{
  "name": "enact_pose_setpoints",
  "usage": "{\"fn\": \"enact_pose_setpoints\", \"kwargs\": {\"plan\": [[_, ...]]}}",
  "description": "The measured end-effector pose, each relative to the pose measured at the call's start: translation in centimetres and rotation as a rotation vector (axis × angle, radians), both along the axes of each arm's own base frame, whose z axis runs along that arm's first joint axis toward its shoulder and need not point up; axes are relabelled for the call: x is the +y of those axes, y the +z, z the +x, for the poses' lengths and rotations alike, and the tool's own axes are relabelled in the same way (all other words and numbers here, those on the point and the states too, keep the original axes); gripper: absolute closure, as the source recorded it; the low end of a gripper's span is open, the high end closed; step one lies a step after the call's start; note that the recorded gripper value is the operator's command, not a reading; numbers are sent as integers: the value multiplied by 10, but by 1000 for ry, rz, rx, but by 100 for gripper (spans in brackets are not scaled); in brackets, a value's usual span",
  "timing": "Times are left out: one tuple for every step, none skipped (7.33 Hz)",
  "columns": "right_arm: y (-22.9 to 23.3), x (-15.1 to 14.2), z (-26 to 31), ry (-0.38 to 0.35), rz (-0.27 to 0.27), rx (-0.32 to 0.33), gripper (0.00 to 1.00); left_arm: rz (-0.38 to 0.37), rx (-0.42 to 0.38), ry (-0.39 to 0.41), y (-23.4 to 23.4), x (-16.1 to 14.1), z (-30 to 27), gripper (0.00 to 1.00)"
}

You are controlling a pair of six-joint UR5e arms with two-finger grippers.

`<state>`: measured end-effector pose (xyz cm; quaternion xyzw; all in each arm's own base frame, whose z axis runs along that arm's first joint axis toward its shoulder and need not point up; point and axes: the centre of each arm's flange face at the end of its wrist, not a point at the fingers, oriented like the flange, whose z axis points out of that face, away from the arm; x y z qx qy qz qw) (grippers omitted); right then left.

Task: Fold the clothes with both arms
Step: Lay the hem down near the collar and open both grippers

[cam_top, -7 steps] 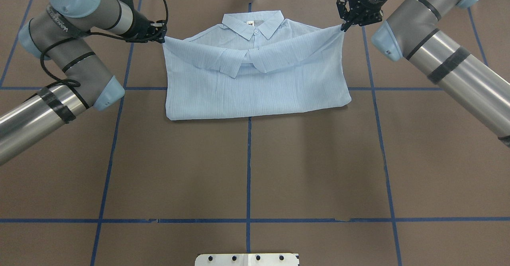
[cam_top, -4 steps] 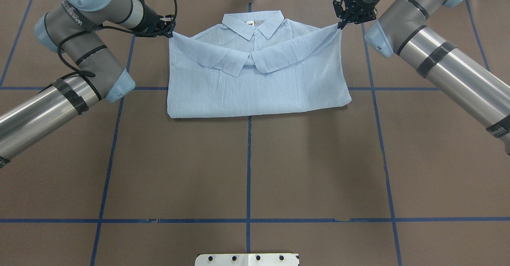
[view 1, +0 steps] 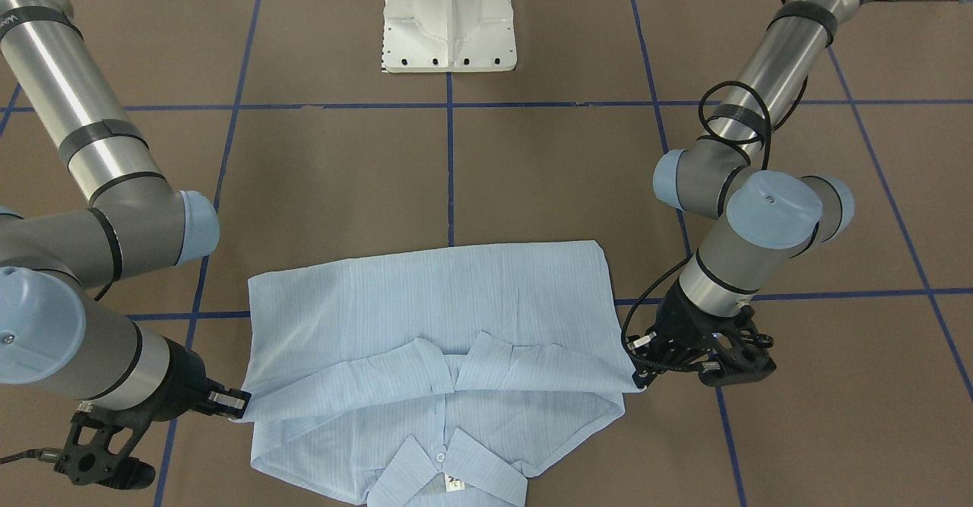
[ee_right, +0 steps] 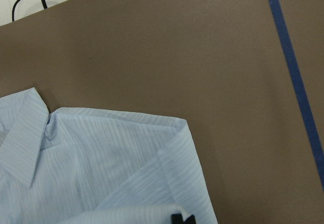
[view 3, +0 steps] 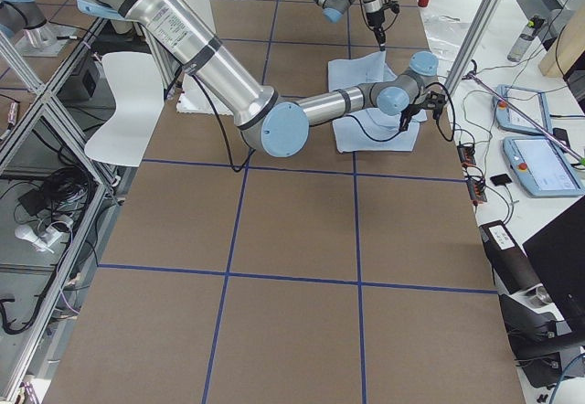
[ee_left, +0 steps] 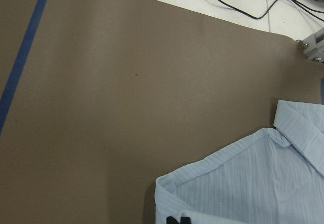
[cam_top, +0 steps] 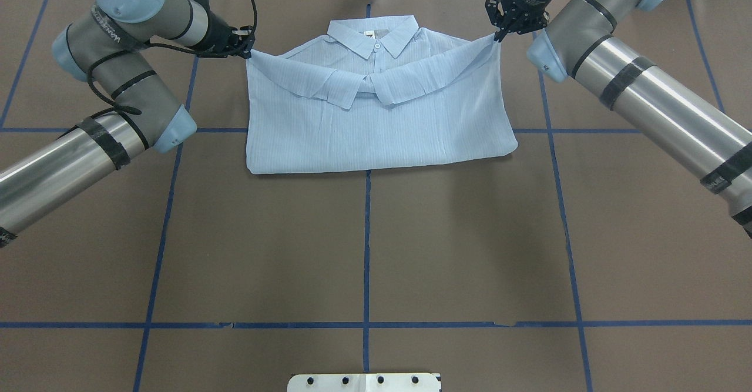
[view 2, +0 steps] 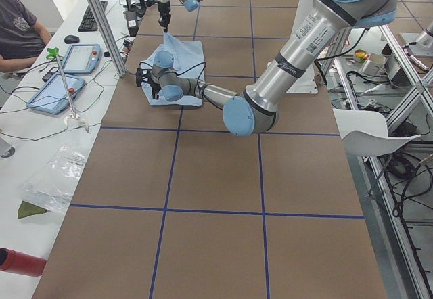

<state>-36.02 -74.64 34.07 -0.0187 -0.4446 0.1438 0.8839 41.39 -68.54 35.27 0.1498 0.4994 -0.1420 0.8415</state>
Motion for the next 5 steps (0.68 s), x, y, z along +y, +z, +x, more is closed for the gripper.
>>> {"fn": "enact_pose_setpoints", "kwargs": {"plan": [[3,0,-2,2,-3,7,100,1,0,-1,7,-1,1,100],[4,-1,-4,4,-1,13,100,2,0,-4,10,-2,1,100],[3,1,-8,3,9,14,1,3,3,-8,10,-3,1,31],[-1,5,-18,-3,30,9,0,4,6,-10,9,-3,1,0],[-3,12,-30,-10,53,11,0,4,7,-11,9,-3,1,0]]}}
